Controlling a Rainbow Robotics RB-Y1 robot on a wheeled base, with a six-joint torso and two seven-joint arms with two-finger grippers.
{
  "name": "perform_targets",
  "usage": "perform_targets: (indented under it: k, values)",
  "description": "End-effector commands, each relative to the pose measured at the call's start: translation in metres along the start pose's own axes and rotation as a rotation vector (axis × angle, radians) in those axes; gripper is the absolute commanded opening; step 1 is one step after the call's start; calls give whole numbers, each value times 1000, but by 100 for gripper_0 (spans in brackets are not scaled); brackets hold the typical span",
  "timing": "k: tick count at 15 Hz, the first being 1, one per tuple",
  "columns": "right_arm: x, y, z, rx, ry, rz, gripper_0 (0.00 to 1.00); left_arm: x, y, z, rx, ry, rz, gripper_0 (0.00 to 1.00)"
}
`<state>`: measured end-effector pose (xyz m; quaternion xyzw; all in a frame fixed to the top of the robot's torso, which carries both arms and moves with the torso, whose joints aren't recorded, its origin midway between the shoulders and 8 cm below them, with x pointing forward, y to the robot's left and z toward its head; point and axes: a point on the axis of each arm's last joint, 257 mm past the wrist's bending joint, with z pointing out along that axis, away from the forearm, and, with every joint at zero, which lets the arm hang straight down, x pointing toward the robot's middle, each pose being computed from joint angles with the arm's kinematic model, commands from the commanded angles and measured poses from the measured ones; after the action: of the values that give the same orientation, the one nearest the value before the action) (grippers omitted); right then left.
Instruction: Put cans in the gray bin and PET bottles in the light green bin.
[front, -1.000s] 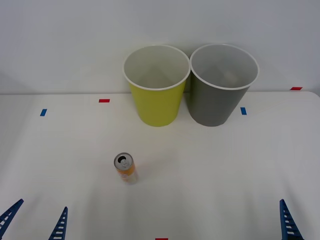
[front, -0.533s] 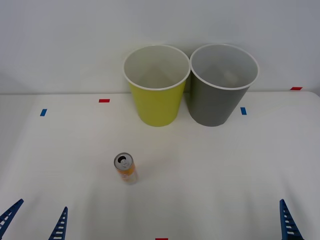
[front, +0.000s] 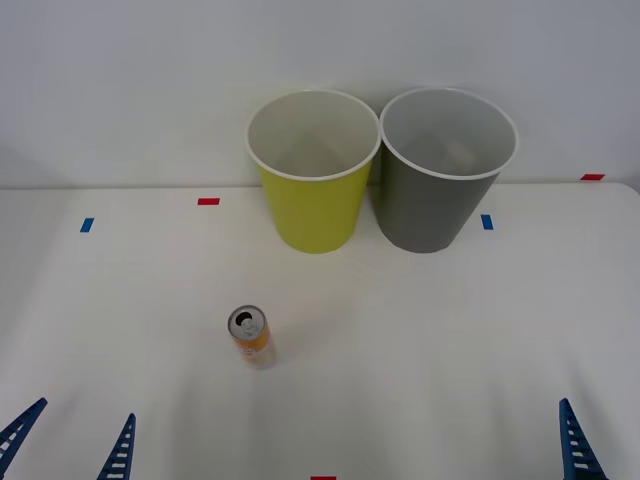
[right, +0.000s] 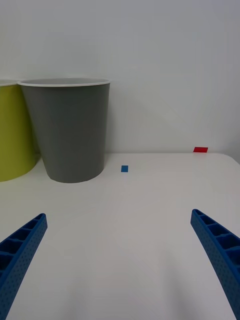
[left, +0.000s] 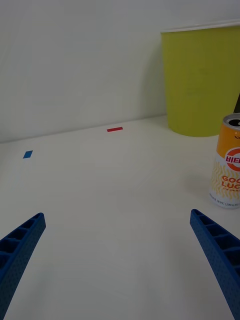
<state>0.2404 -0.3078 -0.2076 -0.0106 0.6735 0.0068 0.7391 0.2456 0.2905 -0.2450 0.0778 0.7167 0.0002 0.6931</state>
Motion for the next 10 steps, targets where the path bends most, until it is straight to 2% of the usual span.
perform_targets:
  k: [1, 6, 7, 10]
  values:
    - [0, 0, 0, 0, 0, 0, 100, 0, 0, 0, 0, 0, 0, 100]
    - [0, 0, 0, 0, 0, 0, 100, 0, 0, 0, 0, 0, 0, 100]
    - [0, 0, 0, 0, 0, 0, 100, 18, -5, 1, 5, 34, -9, 100]
    - [0, 0, 0, 0, 0, 0, 100, 11, -7, 10, 42, 0, 13, 100]
